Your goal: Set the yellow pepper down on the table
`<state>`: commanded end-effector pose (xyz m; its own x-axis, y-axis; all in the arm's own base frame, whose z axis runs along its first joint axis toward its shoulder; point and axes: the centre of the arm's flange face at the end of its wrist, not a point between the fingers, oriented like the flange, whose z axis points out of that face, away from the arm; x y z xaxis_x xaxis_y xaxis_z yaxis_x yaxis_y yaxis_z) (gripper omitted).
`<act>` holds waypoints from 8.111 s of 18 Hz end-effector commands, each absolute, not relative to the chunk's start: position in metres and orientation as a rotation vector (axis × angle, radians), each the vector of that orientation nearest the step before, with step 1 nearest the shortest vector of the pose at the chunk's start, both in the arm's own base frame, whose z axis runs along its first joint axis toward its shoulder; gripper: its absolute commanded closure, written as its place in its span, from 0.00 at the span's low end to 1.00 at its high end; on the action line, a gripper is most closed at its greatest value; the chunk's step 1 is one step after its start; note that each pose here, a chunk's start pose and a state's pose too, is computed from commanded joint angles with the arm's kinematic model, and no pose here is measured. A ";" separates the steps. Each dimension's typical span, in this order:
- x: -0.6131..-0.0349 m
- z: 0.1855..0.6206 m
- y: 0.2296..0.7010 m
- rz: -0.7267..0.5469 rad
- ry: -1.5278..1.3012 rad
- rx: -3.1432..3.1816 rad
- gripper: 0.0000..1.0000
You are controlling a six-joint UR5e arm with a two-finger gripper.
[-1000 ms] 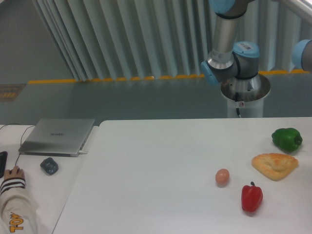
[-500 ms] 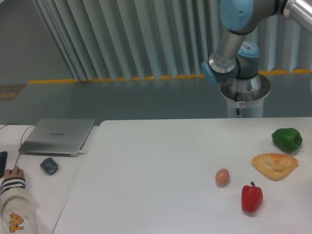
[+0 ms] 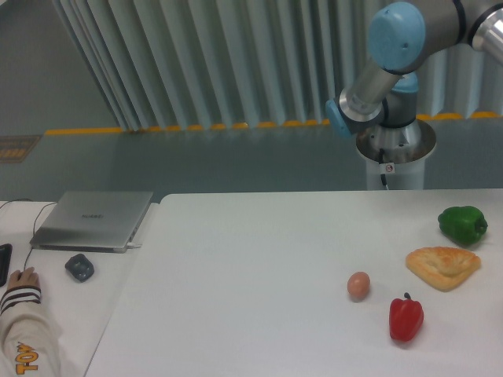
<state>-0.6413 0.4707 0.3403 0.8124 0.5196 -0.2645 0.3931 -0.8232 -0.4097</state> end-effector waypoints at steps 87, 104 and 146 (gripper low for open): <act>-0.308 0.430 0.460 0.162 -0.677 -2.755 0.42; -0.251 0.327 0.525 0.297 -0.449 -3.056 0.42; -0.487 0.418 0.358 0.097 0.875 -2.982 0.00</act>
